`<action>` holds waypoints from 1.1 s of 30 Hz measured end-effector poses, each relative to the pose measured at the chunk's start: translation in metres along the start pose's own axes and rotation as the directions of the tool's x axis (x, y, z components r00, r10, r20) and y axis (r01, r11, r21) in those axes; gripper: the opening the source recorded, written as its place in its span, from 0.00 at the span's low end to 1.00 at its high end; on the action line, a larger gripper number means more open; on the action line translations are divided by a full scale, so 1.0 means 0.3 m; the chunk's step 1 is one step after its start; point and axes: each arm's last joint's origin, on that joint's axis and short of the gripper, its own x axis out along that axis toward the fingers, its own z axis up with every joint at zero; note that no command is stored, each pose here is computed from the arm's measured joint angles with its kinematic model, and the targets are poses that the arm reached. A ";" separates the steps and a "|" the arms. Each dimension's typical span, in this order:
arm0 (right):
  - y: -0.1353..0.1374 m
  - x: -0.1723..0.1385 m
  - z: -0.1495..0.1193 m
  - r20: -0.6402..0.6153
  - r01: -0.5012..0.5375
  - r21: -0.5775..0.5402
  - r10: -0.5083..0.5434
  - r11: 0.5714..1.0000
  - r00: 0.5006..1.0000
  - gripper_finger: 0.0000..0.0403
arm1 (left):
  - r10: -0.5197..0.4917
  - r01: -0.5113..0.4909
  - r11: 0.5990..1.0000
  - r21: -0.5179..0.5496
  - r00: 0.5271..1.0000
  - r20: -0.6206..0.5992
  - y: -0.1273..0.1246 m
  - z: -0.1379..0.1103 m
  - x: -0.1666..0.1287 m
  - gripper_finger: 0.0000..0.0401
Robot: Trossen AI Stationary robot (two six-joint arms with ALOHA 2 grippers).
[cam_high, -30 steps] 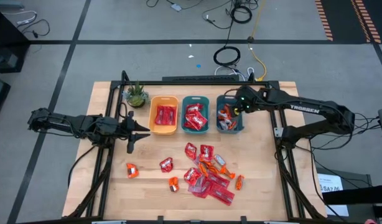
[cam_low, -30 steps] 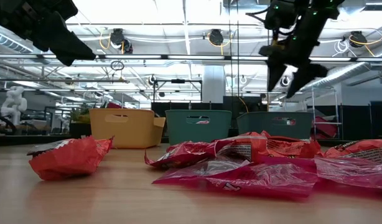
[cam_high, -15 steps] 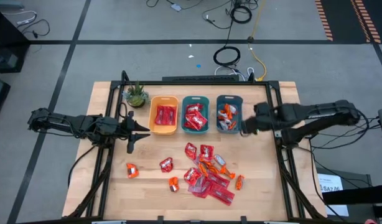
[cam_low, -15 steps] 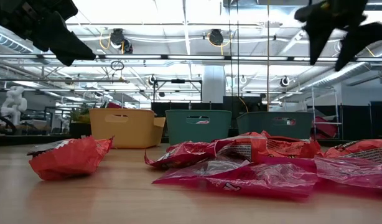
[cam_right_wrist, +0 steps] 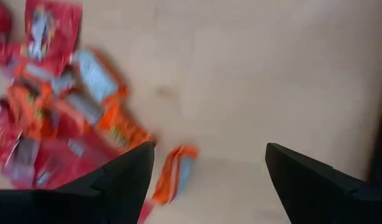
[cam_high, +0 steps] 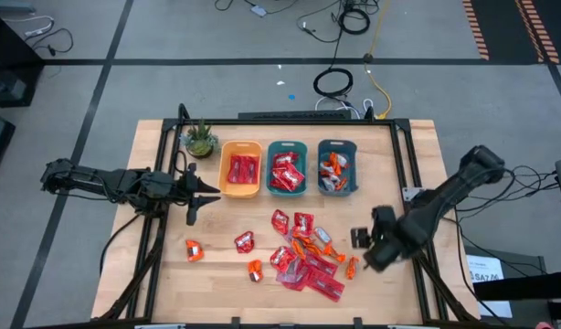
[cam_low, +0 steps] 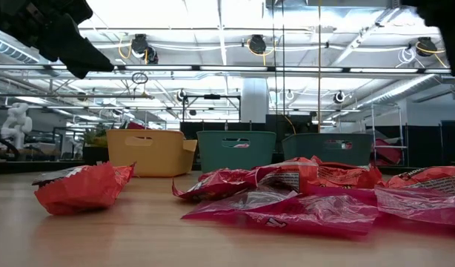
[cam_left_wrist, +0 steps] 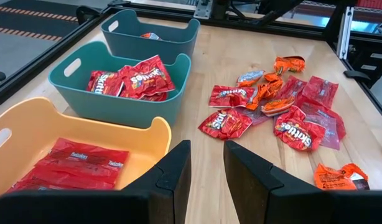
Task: Sort candy
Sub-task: Put the orange candy into the top right blue bin
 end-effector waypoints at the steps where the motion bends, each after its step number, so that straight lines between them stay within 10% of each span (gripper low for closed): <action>1: 0.006 0.012 -0.027 -0.015 -0.013 0.014 0.013 1.000 1.000 0.74 | 0.000 0.000 1.000 0.000 1.000 -0.001 0.000 0.000 0.000 0.26; 21: 0.120 0.329 -0.258 -0.132 0.090 0.001 -0.089 0.996 0.987 0.70 | 0.000 0.000 1.000 0.001 1.000 -0.001 0.000 0.000 0.000 0.26; 33: 0.125 0.372 -0.269 -0.115 0.111 -0.018 -0.112 0.994 0.987 0.12 | 0.000 0.000 1.000 0.000 1.000 0.001 0.000 0.000 0.000 0.26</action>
